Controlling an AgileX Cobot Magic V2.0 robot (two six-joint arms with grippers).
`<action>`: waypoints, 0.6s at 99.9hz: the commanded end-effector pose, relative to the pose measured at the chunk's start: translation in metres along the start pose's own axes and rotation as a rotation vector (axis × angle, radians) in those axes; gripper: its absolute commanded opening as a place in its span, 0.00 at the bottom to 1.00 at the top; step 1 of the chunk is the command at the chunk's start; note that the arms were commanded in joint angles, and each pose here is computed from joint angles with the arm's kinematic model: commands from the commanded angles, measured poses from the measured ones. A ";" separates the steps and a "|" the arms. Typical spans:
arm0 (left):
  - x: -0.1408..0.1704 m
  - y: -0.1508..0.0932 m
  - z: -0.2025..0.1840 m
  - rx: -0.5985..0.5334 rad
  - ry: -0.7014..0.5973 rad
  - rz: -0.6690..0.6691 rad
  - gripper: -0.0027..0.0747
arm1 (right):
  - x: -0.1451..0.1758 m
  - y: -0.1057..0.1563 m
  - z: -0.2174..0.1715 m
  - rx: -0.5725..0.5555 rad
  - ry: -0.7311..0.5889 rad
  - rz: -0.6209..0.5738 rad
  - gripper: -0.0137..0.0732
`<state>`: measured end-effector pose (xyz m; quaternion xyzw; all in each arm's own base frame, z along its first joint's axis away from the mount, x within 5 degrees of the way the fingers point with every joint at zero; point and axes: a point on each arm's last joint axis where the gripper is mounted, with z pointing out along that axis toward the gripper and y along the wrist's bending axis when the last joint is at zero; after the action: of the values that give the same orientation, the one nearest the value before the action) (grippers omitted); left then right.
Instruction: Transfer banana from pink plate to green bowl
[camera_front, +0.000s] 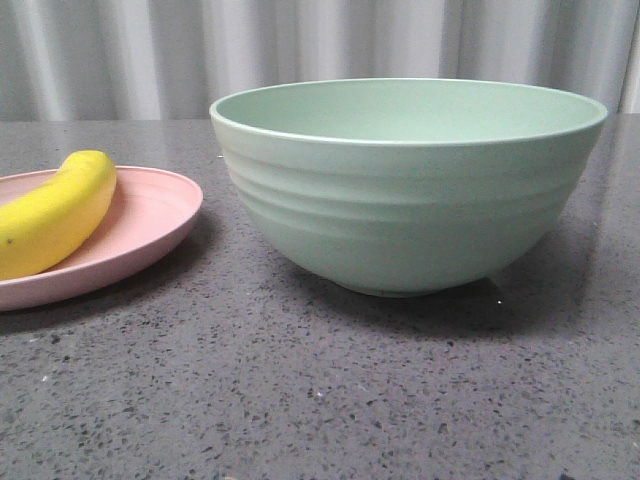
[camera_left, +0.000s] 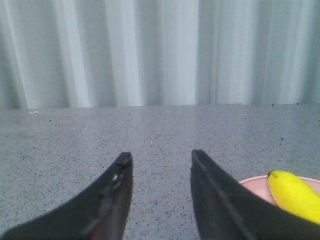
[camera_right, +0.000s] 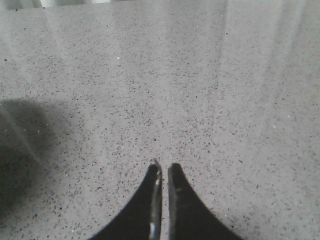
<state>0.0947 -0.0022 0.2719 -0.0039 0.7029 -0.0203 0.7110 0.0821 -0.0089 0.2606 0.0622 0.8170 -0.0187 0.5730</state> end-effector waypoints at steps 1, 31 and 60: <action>-0.020 0.000 0.004 -0.001 -0.112 -0.024 0.50 | -0.019 0.001 -0.003 -0.003 -0.108 0.003 0.10; -0.028 -0.002 0.024 0.003 0.044 -0.020 0.57 | -0.020 0.001 -0.003 -0.003 -0.122 0.003 0.10; -0.048 -0.026 0.053 0.156 0.218 -0.006 0.57 | -0.021 0.001 -0.003 -0.003 -0.129 0.003 0.10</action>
<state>0.1378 -0.0180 0.3019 0.0380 0.7871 -0.0522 0.6134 0.0828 -0.0090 0.2625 0.0626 0.8106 -0.0189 0.5820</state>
